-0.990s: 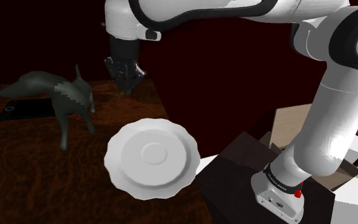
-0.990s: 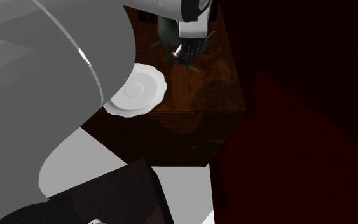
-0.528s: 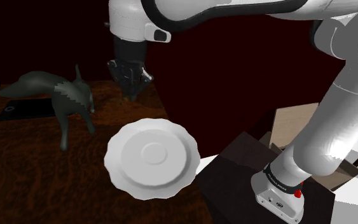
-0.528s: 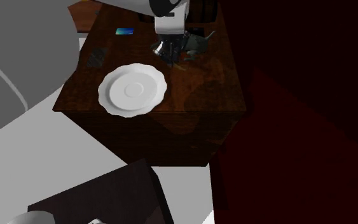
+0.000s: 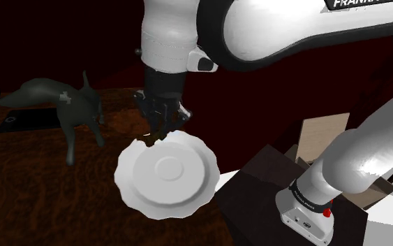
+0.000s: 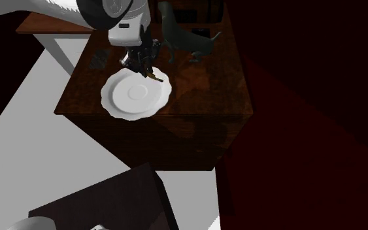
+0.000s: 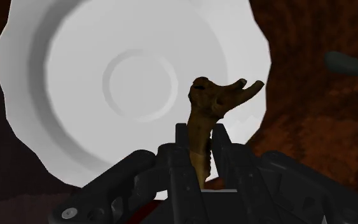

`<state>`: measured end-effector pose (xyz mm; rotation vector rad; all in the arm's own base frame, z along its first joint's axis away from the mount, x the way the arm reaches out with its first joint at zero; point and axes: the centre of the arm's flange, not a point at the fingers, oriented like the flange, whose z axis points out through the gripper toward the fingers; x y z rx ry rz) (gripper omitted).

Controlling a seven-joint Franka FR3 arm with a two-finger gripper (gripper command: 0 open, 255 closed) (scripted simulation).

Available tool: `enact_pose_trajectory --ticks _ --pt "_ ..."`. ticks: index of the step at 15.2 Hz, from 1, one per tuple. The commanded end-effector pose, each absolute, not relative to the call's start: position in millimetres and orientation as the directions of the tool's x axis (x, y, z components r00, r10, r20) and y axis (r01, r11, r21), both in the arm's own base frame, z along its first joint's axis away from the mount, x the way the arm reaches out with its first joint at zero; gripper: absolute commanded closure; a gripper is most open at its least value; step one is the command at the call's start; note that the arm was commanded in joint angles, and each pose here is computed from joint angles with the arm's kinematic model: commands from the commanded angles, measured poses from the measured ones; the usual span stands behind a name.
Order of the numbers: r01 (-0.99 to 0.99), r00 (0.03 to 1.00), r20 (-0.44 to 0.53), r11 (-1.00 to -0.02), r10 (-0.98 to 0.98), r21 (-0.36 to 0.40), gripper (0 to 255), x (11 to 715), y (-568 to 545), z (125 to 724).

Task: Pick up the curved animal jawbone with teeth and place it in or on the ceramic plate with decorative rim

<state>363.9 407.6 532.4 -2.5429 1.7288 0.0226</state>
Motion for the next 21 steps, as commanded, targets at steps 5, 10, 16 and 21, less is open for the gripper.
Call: enact_pose_trajectory --ticks 5,10,16,21 --pt "-0.930 0.366 -0.050 -0.364 -0.929 -0.046 255 306 420 525" --pt "-0.930 0.366 -0.050 -0.364 -0.929 -0.046 255 306 420 499" --pt "-0.930 0.366 -0.050 -0.364 -0.929 -0.046 255 306 420 471" --pt "-0.930 0.366 -0.050 -0.364 -0.929 -0.046 255 306 420 471"
